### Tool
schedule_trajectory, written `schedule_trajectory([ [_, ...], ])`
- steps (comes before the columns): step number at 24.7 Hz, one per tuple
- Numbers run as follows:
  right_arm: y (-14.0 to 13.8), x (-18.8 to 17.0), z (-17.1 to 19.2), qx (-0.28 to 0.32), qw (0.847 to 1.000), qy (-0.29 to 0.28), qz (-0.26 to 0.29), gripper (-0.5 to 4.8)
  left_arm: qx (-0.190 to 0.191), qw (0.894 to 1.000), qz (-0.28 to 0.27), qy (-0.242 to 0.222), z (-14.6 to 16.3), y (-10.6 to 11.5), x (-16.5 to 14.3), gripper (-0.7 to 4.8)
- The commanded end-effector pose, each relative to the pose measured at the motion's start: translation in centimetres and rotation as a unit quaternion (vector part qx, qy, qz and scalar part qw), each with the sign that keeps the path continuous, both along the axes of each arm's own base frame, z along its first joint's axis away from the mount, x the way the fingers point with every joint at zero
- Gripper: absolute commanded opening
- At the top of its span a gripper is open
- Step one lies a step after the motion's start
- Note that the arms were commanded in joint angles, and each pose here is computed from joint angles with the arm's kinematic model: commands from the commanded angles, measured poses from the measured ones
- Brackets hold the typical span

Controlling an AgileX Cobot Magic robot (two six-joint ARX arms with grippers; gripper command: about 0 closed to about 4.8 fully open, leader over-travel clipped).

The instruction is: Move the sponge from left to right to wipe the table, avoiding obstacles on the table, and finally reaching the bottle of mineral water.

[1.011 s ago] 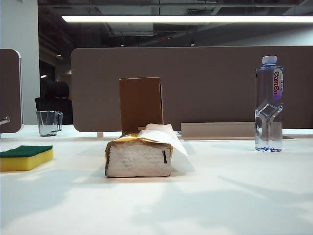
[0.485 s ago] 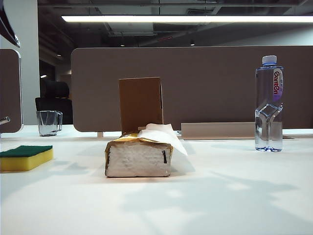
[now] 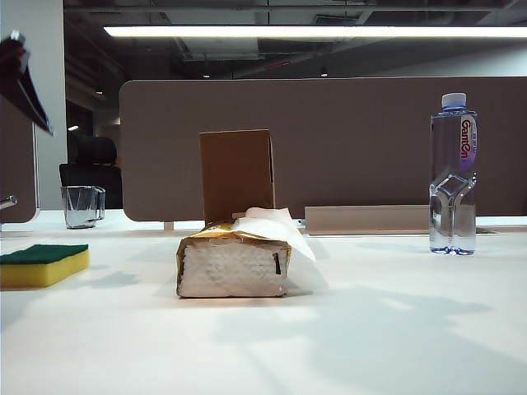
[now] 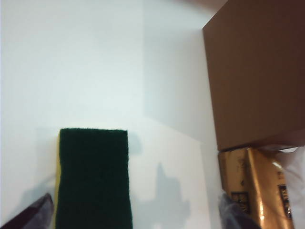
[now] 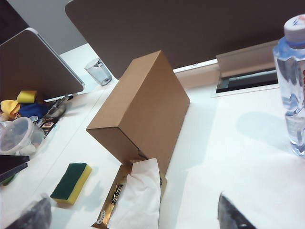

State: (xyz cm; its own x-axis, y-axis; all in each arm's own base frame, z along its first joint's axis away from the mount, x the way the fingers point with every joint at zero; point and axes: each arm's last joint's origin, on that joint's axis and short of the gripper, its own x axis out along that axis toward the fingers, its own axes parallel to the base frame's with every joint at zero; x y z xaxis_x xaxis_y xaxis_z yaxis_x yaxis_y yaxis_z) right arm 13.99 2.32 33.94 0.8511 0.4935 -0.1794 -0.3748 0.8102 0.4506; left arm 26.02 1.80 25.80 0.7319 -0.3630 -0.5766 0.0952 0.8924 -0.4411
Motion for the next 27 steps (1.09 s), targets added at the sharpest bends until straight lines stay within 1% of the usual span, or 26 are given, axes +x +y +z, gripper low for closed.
schedule_trajectory([
  [1, 0.1, 0.3, 0.2, 0.002, 1.000, -0.001, 0.004, 4.48, 0.014, 1.000, -0.014, 0.019, -1.4, 0.2, 1.0, 4.79],
  [4, 0.1, 0.6, 0.2, 0.002, 1.000, 0.005, 0.006, 4.72, 0.012, 0.999, -0.014, 0.041, -2.5, 0.2, 1.6, 4.79],
  [10, 0.2, 1.3, -0.2, 0.004, 1.000, 0.022, 0.018, 4.72, 0.032, 0.996, -0.011, 0.085, -5.2, 0.5, 2.9, 4.79],
  [13, 0.2, 1.3, -0.3, 0.005, 0.999, 0.026, 0.025, 4.72, 0.039, 0.995, -0.008, 0.091, -5.7, 0.6, 3.1, 4.79],
  [27, 0.2, 1.3, -0.3, 0.005, 0.999, 0.026, 0.025, 4.72, 0.036, 0.993, -0.009, 0.115, -8.1, 0.7, 4.4, 4.79],
])
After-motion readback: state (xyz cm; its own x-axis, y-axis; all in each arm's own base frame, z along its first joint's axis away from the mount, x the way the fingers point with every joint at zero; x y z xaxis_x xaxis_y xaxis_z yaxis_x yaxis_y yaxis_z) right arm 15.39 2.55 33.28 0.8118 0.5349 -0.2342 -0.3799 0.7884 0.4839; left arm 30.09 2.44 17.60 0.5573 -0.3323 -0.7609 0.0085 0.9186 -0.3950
